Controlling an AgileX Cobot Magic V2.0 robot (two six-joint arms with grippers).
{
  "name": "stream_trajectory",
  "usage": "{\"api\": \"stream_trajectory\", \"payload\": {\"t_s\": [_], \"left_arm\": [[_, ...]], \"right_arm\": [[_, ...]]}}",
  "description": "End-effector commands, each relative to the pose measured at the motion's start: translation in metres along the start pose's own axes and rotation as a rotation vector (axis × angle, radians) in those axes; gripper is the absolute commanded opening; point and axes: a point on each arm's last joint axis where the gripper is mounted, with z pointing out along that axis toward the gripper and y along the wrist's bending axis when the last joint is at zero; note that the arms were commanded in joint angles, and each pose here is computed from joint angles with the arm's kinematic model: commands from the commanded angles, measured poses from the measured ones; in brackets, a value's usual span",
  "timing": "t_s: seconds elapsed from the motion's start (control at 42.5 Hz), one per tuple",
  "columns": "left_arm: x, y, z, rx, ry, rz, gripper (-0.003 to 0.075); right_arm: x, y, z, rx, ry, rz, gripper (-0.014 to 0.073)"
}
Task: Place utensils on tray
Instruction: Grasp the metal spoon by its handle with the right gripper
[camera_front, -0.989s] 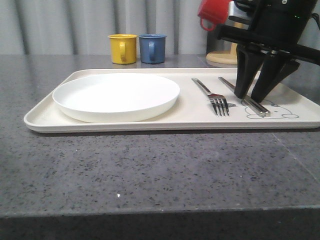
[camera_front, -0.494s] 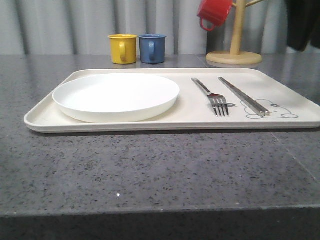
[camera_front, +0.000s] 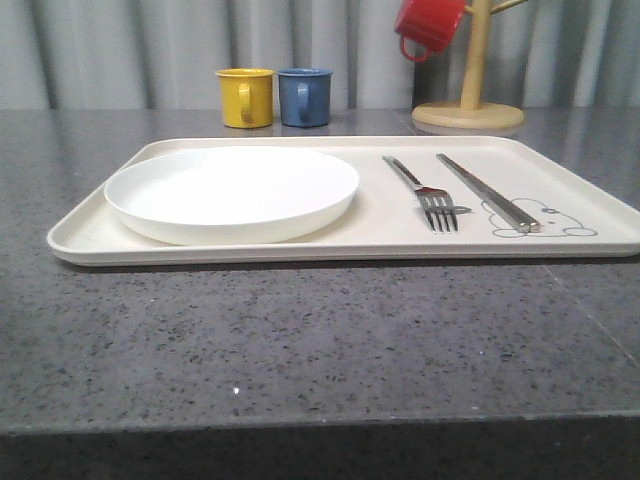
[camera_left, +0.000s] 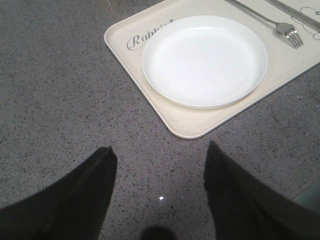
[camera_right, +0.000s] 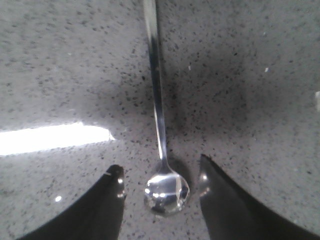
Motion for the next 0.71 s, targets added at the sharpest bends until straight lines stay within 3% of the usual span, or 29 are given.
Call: {"api": "stream_trajectory", "payload": {"t_s": [0.0, 0.282, 0.589, 0.683], "left_arm": [[-0.011, 0.0, -0.006, -0.001, -0.09, -0.005, 0.0386], [-0.011, 0.0, -0.006, -0.001, -0.09, -0.005, 0.0386], [-0.011, 0.0, -0.006, -0.001, -0.09, -0.005, 0.0386], [-0.011, 0.0, -0.006, -0.001, -0.09, -0.005, 0.0386]], "right_arm": [[0.003, -0.004, -0.004, -0.026, 0.044, 0.0, 0.0383], [-0.009, -0.003, 0.034, -0.03, 0.096, -0.002, 0.0383], [-0.014, -0.003, 0.042, -0.03, 0.08, -0.002, 0.0381], [-0.014, -0.003, 0.042, -0.03, 0.085, -0.002, 0.03]]}}
